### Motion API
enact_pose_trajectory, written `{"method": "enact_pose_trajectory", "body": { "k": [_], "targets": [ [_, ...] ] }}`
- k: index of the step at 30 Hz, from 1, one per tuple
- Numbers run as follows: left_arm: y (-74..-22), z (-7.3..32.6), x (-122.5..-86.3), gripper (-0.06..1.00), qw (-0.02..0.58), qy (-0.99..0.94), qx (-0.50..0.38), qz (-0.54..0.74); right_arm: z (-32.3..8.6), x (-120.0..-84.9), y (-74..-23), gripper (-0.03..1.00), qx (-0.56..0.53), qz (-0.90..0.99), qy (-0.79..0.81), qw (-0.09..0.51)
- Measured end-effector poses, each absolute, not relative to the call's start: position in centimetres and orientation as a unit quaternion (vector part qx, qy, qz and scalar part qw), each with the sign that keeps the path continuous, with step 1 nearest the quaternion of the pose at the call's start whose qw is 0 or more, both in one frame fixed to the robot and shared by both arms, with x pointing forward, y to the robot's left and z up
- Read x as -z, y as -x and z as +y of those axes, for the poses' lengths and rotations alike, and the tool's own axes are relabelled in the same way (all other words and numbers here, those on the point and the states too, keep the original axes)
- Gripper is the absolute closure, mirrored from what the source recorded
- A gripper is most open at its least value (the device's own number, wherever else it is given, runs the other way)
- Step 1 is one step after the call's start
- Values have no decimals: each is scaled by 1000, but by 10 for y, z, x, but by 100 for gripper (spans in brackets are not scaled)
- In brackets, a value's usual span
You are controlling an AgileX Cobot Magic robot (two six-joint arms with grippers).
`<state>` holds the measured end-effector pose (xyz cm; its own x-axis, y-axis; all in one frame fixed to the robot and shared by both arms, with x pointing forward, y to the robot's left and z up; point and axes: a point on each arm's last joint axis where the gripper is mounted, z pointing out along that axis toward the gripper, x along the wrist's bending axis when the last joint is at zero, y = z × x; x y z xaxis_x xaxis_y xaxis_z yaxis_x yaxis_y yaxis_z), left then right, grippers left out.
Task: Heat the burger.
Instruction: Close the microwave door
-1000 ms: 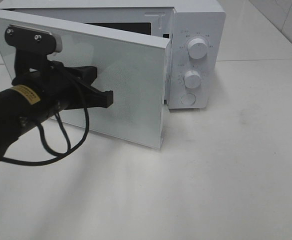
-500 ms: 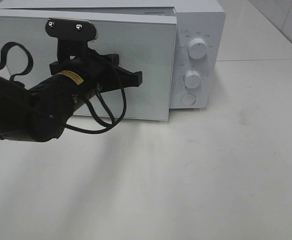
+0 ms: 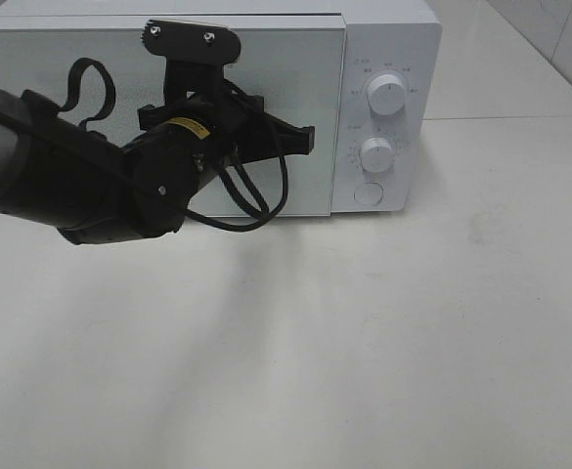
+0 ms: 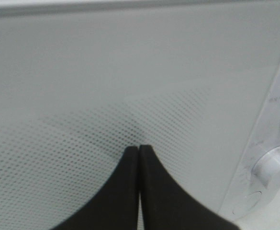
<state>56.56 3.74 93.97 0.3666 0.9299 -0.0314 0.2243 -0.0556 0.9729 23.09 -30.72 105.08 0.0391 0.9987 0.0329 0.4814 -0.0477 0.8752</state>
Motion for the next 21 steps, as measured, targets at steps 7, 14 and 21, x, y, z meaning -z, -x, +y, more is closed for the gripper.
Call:
{"method": "enact_pose_trajectory", "body": {
  "k": [7, 14, 21],
  "targets": [
    [-575, 37, -938, 94, 512, -653, -330, 450, -307, -1051, -231, 21, -363, 591, -626, 356],
    [-574, 37, -940, 94, 500, -668, -311, 456, -307, -1051, -231, 21, -363, 591, -626, 356],
    [-567, 35, -954, 94, 485, -686, -250, 482, -307, -1051, -231, 21, -363, 591, -626, 356]
  ]
}}
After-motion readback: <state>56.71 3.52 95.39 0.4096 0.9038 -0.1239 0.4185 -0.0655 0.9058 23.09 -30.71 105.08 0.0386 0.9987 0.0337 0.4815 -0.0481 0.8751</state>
